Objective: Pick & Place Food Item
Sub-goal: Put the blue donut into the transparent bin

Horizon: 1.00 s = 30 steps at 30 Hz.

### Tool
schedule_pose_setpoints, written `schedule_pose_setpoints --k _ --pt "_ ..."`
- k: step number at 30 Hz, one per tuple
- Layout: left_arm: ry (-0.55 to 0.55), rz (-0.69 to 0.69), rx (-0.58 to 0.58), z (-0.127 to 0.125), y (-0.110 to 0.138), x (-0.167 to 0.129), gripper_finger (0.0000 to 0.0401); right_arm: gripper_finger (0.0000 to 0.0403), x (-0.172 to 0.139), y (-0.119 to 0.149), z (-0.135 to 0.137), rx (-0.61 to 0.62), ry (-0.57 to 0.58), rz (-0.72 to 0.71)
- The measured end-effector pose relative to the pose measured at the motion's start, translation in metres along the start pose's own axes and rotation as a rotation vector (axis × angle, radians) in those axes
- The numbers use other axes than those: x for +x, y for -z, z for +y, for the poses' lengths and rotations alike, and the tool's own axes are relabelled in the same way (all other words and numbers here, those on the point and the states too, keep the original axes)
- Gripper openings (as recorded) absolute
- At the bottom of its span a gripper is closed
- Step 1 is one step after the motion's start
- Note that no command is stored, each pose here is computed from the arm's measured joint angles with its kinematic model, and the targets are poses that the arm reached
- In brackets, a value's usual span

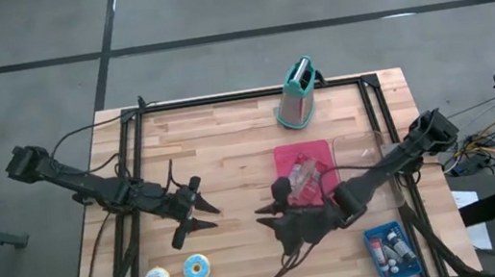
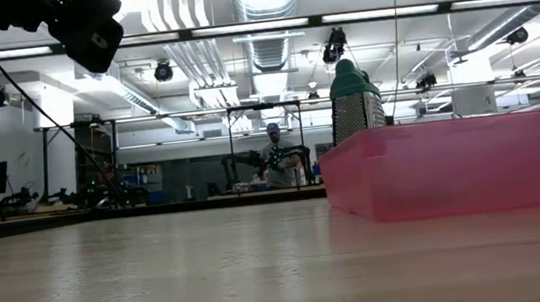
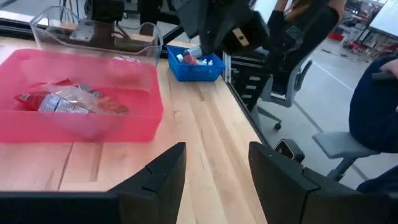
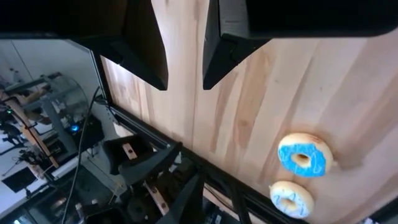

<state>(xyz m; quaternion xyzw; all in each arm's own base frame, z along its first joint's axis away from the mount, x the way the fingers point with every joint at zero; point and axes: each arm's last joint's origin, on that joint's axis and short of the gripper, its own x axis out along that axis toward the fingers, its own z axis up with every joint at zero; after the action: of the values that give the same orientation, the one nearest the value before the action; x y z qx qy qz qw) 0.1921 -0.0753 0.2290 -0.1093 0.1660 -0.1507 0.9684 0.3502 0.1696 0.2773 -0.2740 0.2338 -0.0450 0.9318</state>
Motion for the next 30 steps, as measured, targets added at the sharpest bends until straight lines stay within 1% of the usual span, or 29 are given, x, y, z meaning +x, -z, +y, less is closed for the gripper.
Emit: schedule_pose_setpoints --k 4,7,10,11,13,16,20,22,26,28,30 --pt "0.006 -0.022 0.003 0.000 -0.002 0.000 0.0181 0.0100 0.002 0.003 -0.001 -0.001 0.005 0.009" --pt "0.009 -0.040 0.038 -0.001 -0.006 0.000 0.0181 0.0100 0.003 0.003 -0.002 0.005 0.007 0.011" --pt "0.059 -0.018 0.034 -0.004 -0.008 0.000 0.0181 0.0096 0.003 0.003 -0.002 0.028 0.007 0.015" --pt "0.091 -0.011 0.007 -0.005 -0.009 -0.001 0.0181 0.0094 0.003 0.003 -0.002 0.028 0.007 0.016" --pt "0.146 0.011 -0.100 -0.009 -0.009 -0.001 0.0181 0.0091 0.003 0.004 -0.002 0.027 0.006 0.018" --pt "0.168 0.051 -0.257 -0.014 -0.008 -0.001 0.0181 0.0087 0.003 0.006 -0.001 0.018 0.002 0.034" --pt "0.182 0.145 -0.374 -0.024 -0.001 -0.003 0.0181 0.0084 0.003 0.010 0.000 0.043 -0.002 0.052" --pt "0.193 0.150 -0.374 -0.032 0.000 -0.004 0.0181 0.0085 0.003 0.011 0.000 0.044 -0.004 0.062" --pt "0.174 0.113 -0.350 -0.053 0.000 -0.008 0.0181 0.0089 0.003 0.012 0.001 0.038 -0.006 0.069" --pt "0.170 0.103 -0.358 -0.063 -0.001 -0.012 0.0181 0.0091 0.003 0.012 0.001 0.034 -0.006 0.069" --pt "0.151 0.121 -0.372 -0.073 -0.002 -0.016 0.0181 0.0090 0.003 0.012 0.001 0.034 -0.006 0.069"
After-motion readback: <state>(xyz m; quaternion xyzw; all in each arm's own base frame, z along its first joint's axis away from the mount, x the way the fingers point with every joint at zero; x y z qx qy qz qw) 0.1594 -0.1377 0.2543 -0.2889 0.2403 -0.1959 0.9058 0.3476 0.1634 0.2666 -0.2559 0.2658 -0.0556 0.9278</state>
